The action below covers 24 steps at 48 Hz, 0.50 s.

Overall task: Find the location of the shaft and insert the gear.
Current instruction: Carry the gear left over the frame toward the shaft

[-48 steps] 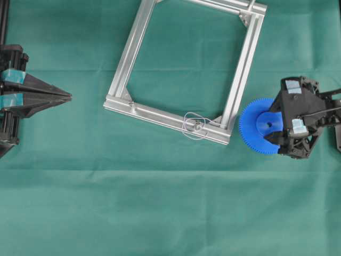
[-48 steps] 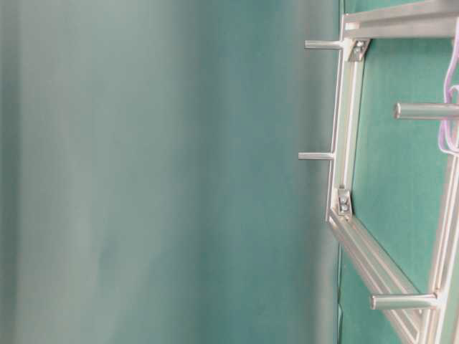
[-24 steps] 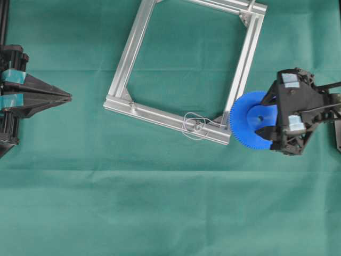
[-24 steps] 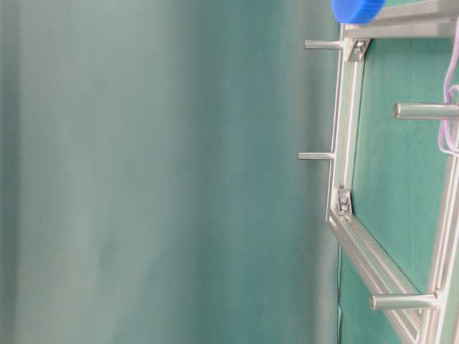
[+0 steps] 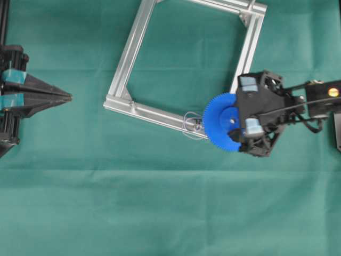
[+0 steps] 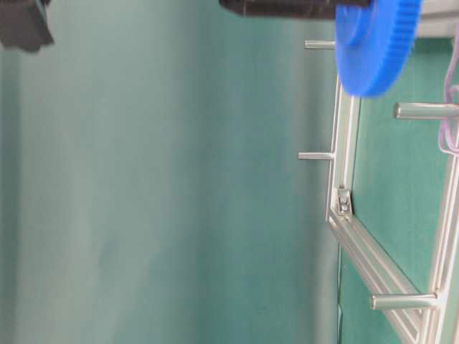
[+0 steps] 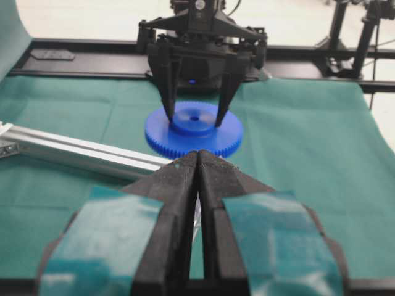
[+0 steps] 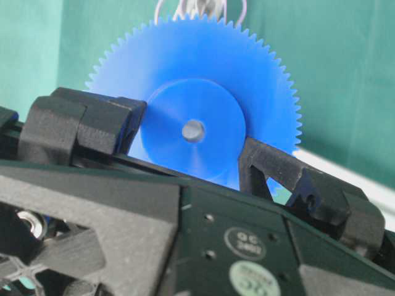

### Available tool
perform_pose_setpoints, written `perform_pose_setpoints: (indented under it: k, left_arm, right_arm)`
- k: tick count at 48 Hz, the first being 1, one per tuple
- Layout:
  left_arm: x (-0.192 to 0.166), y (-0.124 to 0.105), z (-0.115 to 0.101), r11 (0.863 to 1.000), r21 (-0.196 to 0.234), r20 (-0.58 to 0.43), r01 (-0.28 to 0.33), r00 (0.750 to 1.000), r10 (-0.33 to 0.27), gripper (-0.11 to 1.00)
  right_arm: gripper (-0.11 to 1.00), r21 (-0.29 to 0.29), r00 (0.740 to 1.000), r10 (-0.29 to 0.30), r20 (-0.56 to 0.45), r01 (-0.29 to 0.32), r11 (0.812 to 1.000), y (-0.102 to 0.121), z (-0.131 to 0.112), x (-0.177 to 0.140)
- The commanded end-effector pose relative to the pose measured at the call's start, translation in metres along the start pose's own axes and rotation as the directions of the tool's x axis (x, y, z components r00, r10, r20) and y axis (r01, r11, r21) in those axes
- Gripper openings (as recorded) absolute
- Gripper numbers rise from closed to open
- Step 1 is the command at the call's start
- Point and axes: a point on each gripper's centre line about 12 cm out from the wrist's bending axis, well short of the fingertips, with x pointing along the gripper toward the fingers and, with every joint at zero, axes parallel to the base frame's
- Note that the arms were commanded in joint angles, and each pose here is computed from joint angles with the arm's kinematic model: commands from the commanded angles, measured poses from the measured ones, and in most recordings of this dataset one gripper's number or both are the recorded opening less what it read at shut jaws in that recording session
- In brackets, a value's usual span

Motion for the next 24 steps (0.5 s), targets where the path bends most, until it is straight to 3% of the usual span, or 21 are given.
perform_pose_setpoints:
  k: [1, 12, 24]
  left_arm:
    - [0.003, 0.000, 0.008, 1.000, -0.002, 0.017, -0.001, 1.000, 0.002, 0.03]
    - [0.003, 0.000, 0.007, 1.000, -0.002, 0.006, 0.000, 1.000, 0.000, 0.03]
    - [0.003, 0.000, 0.006, 1.000, 0.000, -0.005, -0.002, 1.000, 0.002, 0.04]
  right_arm:
    - [0.69, -0.012, 0.998, 0.014, 0.054, -0.013, 1.000, 0.007, 0.019, -0.008]
    - [0.69, -0.040, 0.998, -0.010, 0.066, 0.013, 0.999, 0.010, 0.034, 0.000]
    - [0.69, -0.031, 0.998, -0.031, 0.051, 0.033, 0.999, 0.006, 0.039, 0.011]
